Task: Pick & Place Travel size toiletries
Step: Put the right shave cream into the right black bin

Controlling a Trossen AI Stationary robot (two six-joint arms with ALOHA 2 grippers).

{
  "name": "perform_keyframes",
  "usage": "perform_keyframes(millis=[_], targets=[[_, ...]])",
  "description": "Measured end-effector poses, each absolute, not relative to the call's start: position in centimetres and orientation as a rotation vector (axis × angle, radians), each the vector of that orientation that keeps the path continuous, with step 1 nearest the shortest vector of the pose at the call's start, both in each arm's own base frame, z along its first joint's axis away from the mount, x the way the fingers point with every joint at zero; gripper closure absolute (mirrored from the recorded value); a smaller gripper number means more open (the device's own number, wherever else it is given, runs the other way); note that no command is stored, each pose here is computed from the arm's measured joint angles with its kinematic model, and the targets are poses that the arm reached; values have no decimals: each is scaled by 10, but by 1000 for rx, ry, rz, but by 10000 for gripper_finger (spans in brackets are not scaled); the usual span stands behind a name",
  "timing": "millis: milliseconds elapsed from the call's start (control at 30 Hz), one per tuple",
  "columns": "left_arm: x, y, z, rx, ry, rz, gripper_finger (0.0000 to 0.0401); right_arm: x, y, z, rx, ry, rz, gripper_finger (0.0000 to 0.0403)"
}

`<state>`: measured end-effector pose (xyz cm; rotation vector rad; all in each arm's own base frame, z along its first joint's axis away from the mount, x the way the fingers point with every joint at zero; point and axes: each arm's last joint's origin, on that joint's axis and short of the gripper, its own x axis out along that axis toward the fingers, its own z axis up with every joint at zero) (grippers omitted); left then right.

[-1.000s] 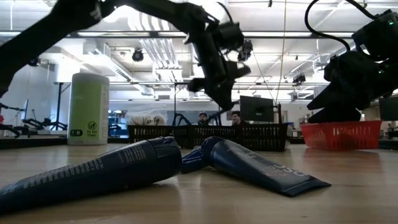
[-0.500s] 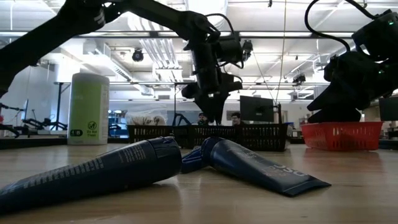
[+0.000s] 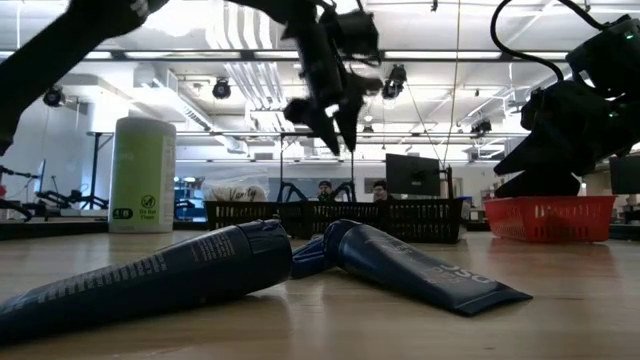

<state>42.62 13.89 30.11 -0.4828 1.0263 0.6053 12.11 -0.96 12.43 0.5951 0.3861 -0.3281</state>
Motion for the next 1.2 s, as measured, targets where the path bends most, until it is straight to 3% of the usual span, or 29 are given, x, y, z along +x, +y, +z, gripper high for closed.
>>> perform_keyframes(millis=[233,667,800,1000,1100,1200], targets=[[395,131,358,-555,929,355,238,121,-10,124,595,385,-328,116],[384,127,369,-542,933,379,238,121,-12,124,570,372,-392,77],[384,127,368,-541,935,378,238,126,-11,138,564,226,-328,69],[384,127,368,-532,935,375,238,130,-12,176,218,-117,-233,76],[384,127,368,-532,936,375,238,129,-11,180,92,-143,-207,93],[384,127,368,-532,938,375,238,127,-8,180,187,-135,-98,111]])
